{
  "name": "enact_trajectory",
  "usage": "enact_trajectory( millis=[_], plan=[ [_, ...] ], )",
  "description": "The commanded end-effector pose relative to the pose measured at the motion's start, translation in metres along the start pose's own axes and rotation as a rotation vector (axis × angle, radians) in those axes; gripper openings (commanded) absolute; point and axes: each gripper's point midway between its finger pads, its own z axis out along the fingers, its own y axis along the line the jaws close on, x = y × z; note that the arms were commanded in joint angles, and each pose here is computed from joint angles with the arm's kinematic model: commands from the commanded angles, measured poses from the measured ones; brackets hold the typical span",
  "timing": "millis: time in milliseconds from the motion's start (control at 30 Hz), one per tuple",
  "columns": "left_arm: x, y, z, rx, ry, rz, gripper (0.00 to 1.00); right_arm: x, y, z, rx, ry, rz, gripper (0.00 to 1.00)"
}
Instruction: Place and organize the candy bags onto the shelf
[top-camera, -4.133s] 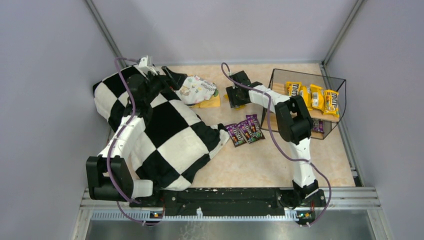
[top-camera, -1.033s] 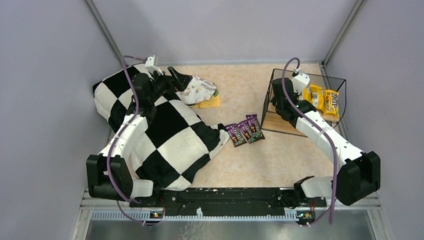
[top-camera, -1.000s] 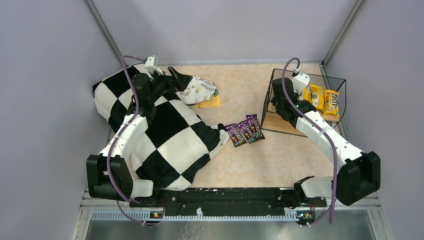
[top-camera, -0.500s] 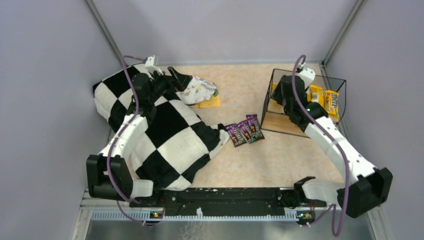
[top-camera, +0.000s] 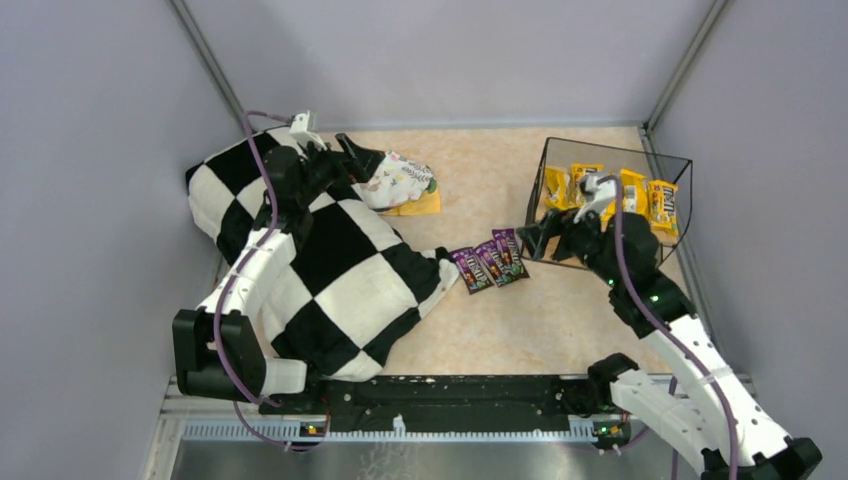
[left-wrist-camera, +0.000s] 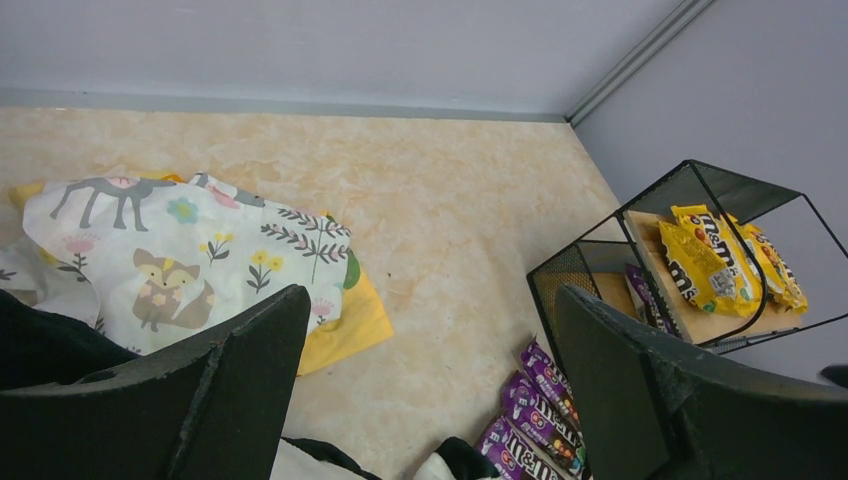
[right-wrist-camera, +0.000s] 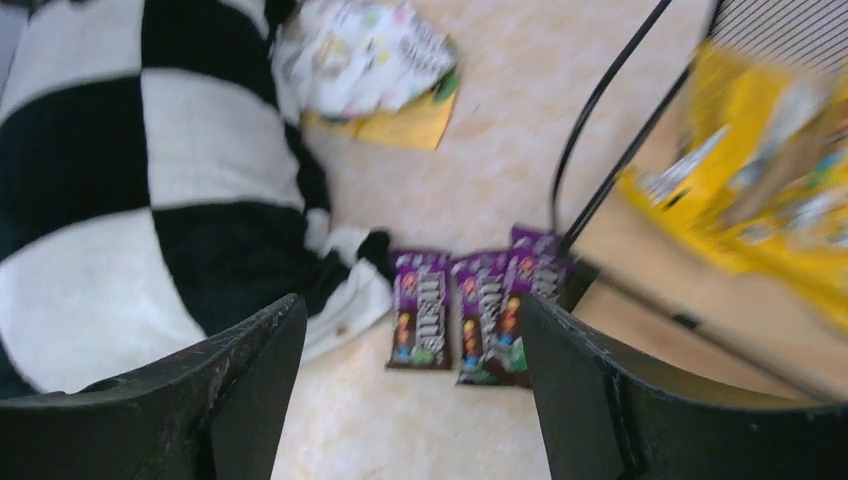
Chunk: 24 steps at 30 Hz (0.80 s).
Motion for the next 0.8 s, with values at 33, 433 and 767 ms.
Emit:
enact_trajectory(
  millis=[33, 433, 767],
  plan=[
    [-0.023, -0.014, 0.003, 0.026, -0.059, 0.051, 0.98, 0.089, 0.062, 0.009, -0.334, 0.182, 0.082, 0.8],
    [-0.013, -0.02, 0.009, -0.003, -0.033, 0.111, 0.98, 0.207, -0.015, 0.054, 0.341, 0.581, -0.455, 0.66],
    [-0.012, -0.02, 0.01, -0.006, -0.03, 0.109, 0.99, 0.208, -0.036, 0.072, 0.458, 0.591, -0.643, 0.53]
  ],
)
